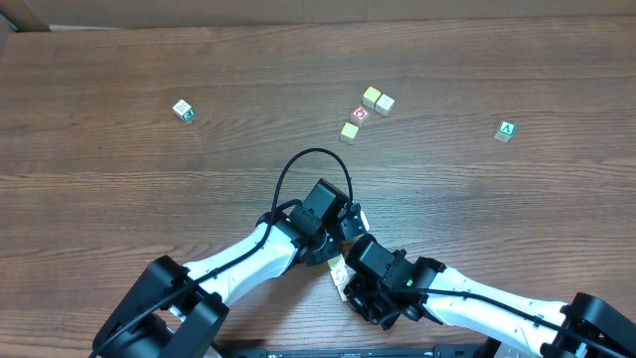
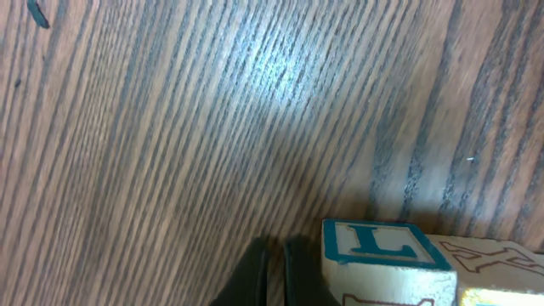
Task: Flip 4 blocks
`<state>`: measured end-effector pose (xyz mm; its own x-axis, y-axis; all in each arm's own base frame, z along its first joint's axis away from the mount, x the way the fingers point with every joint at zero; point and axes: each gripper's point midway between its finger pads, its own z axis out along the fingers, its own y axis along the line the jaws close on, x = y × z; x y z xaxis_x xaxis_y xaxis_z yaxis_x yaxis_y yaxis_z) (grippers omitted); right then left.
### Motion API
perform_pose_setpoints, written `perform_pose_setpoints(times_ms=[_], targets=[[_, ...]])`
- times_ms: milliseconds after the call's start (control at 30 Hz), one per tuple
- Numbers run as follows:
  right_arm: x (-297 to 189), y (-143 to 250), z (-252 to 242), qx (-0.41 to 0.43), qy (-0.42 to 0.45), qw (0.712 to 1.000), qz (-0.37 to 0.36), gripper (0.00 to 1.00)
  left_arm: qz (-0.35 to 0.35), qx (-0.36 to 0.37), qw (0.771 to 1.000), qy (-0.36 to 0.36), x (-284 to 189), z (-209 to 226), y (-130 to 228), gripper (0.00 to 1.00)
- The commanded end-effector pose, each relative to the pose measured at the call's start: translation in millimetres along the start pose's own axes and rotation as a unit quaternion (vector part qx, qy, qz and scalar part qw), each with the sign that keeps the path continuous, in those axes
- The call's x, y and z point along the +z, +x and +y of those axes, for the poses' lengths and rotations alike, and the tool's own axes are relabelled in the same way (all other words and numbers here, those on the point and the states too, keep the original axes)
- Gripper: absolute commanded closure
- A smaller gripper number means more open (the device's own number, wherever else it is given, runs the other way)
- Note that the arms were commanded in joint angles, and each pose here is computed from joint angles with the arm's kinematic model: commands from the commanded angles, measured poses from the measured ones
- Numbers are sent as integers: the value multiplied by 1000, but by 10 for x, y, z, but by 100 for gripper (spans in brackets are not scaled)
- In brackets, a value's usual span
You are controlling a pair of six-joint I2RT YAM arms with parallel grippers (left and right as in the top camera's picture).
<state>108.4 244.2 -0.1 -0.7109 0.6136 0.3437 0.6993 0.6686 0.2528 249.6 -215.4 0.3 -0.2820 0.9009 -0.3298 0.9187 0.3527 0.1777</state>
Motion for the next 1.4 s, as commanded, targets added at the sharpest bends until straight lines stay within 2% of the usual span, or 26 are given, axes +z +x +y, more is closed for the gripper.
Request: perform_pose_setpoints(times_ms=[0,1367], targets=[[-42,-80,205,-4,-36,999,-26,96,-7,18,998,59,76,-289,24,96],[93,-91,167,-2,-21,999,-25,96,-9,36,998,46,81,-241,10,96]])
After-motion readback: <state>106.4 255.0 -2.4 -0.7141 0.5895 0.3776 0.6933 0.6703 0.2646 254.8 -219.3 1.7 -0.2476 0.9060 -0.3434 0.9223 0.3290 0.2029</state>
